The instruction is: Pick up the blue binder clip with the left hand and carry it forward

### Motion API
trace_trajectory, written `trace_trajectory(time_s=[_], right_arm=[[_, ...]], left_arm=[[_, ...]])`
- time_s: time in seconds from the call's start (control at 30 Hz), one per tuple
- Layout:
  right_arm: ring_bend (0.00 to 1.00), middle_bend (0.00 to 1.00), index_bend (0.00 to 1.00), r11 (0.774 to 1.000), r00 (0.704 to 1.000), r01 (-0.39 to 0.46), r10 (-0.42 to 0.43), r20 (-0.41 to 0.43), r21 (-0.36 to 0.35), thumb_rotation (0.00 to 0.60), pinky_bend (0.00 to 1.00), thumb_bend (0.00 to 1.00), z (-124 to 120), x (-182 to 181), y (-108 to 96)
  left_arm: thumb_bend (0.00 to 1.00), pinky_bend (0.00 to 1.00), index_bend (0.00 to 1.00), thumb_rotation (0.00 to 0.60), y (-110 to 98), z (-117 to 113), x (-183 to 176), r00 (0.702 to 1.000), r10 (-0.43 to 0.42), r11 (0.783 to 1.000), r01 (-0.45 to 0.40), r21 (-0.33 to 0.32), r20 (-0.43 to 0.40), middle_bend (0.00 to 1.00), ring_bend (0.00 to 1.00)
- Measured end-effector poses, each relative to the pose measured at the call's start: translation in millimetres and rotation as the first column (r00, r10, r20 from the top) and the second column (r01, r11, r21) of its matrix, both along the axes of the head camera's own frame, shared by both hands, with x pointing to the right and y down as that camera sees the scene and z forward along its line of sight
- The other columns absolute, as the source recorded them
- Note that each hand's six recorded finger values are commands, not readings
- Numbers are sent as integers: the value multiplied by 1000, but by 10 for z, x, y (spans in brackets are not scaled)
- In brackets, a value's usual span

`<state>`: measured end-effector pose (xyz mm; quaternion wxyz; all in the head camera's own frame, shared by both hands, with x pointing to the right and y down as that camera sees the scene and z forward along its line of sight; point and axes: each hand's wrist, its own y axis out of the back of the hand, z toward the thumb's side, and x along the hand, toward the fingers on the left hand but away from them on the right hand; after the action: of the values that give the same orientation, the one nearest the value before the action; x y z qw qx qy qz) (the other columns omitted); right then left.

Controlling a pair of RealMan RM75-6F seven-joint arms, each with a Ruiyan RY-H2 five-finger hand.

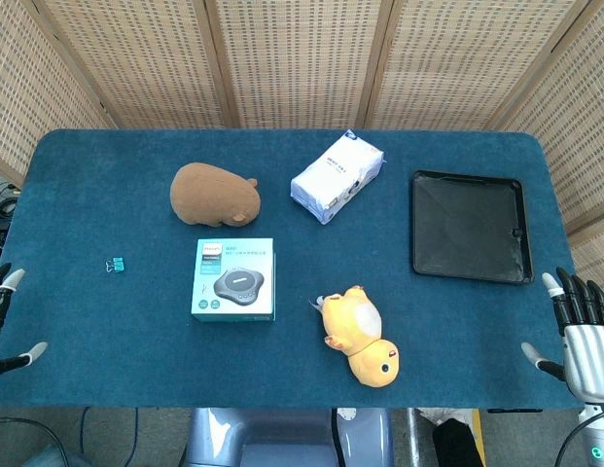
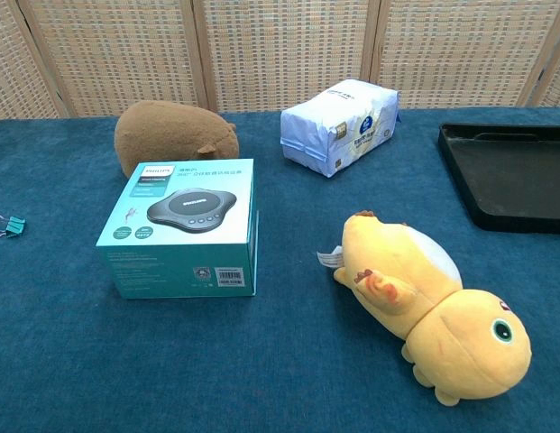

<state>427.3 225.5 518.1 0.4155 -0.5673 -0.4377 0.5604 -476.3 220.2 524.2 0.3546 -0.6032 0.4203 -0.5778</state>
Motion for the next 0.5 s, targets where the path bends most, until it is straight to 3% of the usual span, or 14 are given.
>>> trace_trajectory(time_s=[0.27, 0.5], right_arm=[[0, 0, 7, 1000, 1000, -9, 9, 14, -16, 600, 0, 0, 20, 7, 0], [0, 0, 32, 999, 1000, -7, 7, 25, -36, 600, 0, 0, 48, -12, -1]], left_arm=[[114, 0, 0, 600, 4, 1, -18, 1000, -5, 1000, 5, -4, -3, 0, 0], [115, 0, 0, 600, -71, 129, -68, 1000, -18, 999, 18, -47, -1, 0, 0]])
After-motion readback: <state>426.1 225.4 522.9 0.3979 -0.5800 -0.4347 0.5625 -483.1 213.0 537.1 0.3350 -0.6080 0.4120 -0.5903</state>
